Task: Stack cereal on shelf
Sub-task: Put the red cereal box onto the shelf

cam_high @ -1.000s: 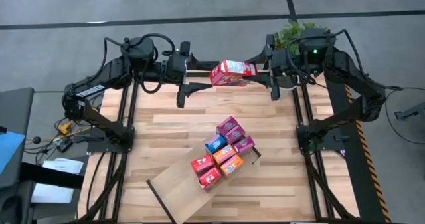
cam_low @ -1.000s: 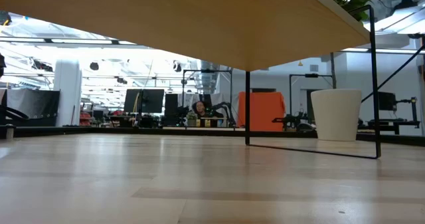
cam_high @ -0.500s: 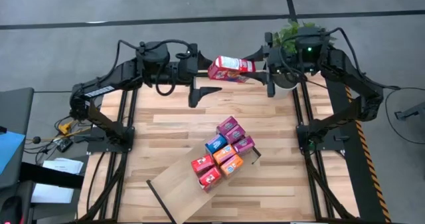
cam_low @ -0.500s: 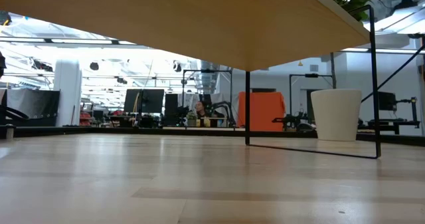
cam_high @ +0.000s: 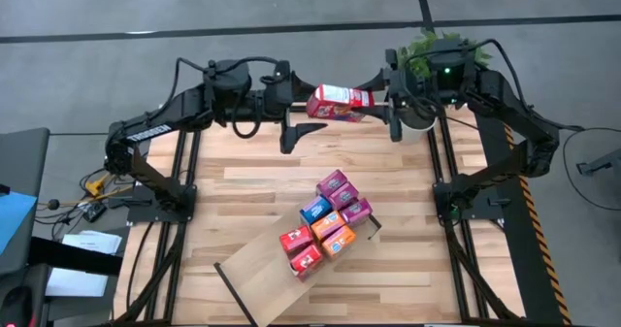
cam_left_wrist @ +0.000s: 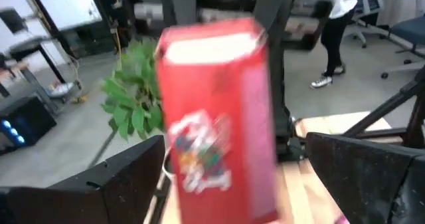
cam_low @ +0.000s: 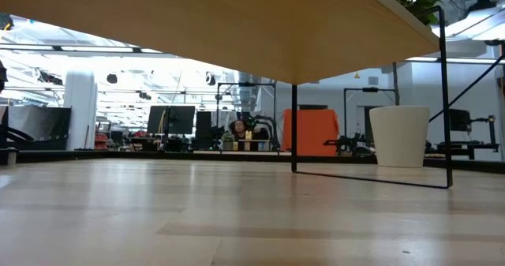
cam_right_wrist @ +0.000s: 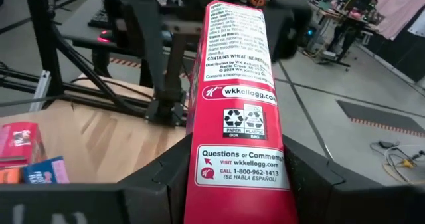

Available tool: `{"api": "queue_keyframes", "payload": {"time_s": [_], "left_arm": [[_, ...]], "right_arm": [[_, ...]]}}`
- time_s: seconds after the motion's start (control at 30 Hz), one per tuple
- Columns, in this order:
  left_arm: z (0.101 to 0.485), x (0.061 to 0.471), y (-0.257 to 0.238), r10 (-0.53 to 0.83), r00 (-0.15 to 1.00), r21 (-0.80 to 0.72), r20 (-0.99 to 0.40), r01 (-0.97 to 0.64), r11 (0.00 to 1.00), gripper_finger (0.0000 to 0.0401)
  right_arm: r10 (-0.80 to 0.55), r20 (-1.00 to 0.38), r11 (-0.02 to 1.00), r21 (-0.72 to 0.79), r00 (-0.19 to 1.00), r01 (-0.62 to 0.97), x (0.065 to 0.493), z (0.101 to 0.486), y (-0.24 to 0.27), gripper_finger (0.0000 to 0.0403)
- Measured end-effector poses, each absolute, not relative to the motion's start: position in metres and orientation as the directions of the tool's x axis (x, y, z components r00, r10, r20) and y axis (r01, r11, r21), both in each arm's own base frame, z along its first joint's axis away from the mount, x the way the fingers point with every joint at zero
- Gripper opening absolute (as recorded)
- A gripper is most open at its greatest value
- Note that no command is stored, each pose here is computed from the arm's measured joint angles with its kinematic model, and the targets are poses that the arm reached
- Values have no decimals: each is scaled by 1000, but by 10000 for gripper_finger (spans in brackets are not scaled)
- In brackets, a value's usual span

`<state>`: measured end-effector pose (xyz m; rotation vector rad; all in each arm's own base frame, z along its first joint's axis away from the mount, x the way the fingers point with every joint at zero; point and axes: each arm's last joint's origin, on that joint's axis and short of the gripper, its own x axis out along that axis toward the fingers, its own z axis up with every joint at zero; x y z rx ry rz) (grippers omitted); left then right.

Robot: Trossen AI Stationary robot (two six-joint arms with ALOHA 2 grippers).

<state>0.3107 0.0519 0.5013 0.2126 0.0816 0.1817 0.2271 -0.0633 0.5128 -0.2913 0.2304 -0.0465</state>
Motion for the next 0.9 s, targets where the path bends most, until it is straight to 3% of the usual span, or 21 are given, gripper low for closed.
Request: {"api": "queue_keyframes", "payload": {"time_s": [0.37,0.9], "left_arm": [[498,313,68,193,979,142,-70,-182,973,353],[498,313,69,194,979,161,-65,-181,970,237]], "right_arm": [[-50,-247,961,-275,968,-21,226,510,-62,200],[-52,-257,958,-287,965,-25,228,508,-63,207]]}}
